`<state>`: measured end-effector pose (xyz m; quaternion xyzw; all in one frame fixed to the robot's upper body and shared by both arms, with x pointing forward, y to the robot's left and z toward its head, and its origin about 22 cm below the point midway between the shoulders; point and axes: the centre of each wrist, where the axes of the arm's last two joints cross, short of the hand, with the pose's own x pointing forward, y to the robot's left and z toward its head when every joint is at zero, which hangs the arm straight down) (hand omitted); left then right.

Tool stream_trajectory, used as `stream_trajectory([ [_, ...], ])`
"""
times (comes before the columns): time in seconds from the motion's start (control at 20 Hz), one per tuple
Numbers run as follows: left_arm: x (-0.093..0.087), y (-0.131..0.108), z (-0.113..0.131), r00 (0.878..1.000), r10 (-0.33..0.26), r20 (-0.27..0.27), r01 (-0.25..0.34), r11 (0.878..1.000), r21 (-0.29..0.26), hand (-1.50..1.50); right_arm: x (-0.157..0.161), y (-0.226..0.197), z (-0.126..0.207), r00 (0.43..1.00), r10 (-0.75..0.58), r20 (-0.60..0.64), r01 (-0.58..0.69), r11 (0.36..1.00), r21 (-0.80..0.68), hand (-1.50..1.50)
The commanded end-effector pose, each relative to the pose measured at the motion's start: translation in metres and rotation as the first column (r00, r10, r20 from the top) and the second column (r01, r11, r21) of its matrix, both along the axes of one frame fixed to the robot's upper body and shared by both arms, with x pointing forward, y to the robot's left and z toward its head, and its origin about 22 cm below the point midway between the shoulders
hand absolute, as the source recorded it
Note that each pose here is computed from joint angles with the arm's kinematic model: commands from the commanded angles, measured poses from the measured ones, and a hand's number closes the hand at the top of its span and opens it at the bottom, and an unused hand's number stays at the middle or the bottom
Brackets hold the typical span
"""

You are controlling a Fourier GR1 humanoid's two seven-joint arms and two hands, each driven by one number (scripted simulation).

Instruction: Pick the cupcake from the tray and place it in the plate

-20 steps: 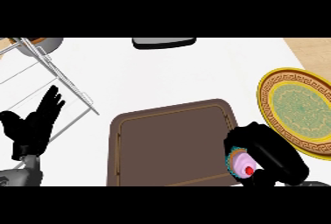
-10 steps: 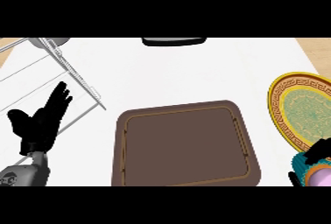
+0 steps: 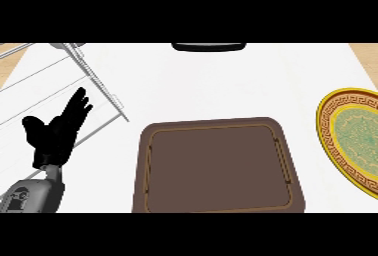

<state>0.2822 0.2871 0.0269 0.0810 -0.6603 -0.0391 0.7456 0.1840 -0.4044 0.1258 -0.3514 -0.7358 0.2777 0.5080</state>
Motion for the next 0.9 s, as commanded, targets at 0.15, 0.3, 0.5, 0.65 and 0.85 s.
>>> stream_trajectory([
  [0.15,0.016,-0.02,-0.007,1.0,0.006,-0.027,-0.006,1.0,0.003,0.0,0.034,-0.074,-0.009,0.998,-0.055,-0.017,0.054,0.998,-0.036,1.5],
  [0.3,0.006,-0.002,-0.005,0.999,-0.007,-0.042,0.007,1.0,-0.003,0.0,0.051,-0.075,-0.029,0.99,-0.07,-0.124,0.056,0.993,-0.108,1.5],
  [0.5,0.005,-0.016,-0.01,1.0,-0.01,-0.018,0.01,1.0,0.006,0.0,0.062,-0.087,-0.051,0.959,-0.036,-0.282,0.034,0.999,-0.012,1.5],
  [0.65,-0.001,-0.001,-0.022,0.999,-0.021,-0.035,0.021,1.0,-0.004,0.0,0.059,-0.114,-0.054,0.942,0.004,-0.334,-0.003,1.0,0.003,-1.5],
  [0.85,0.008,-0.009,-0.016,0.999,0.009,-0.031,-0.008,1.0,0.009,0.0,0.074,-0.112,-0.06,0.958,0.122,-0.261,-0.122,0.992,0.017,-1.5],
])
